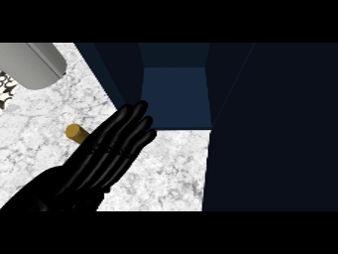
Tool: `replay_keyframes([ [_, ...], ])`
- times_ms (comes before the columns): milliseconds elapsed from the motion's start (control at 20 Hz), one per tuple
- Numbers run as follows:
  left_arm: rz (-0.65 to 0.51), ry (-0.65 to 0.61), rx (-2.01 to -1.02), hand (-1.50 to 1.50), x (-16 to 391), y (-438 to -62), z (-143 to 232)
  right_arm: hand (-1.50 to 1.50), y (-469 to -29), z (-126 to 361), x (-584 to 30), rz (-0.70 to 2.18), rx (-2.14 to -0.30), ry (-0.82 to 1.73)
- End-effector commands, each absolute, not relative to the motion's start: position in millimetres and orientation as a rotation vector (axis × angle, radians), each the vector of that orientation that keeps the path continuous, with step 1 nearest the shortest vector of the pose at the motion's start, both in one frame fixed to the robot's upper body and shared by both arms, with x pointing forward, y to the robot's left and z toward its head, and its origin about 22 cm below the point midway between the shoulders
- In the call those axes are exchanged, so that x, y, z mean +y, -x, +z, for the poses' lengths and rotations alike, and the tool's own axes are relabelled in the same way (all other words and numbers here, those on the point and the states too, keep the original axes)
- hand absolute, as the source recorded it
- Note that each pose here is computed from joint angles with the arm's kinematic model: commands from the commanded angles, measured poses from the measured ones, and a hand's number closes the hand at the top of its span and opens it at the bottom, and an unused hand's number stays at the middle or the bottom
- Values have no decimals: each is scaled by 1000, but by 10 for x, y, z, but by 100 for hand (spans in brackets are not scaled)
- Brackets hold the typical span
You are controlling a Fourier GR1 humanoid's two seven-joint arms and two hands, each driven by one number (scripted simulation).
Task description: Pick up the wine, place it into the cabinet and close the cabinet
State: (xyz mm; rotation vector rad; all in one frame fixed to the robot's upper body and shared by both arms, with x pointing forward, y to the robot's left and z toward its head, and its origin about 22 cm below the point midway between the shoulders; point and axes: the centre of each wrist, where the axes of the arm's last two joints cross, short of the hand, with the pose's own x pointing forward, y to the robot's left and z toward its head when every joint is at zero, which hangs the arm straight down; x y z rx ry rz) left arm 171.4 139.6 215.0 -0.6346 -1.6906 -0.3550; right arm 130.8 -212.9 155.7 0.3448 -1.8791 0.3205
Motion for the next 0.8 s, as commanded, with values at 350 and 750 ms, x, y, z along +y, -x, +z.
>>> replay_keyframes([
  [350,-315,582,-1709,-150,1503,-1371,2381,-150,-987,1961,-2081,292,-1938,-368],
  [750,-269,490,-1740,-150,1531,-1488,2388,-150,-837,2044,-2151,301,-1945,-368],
])
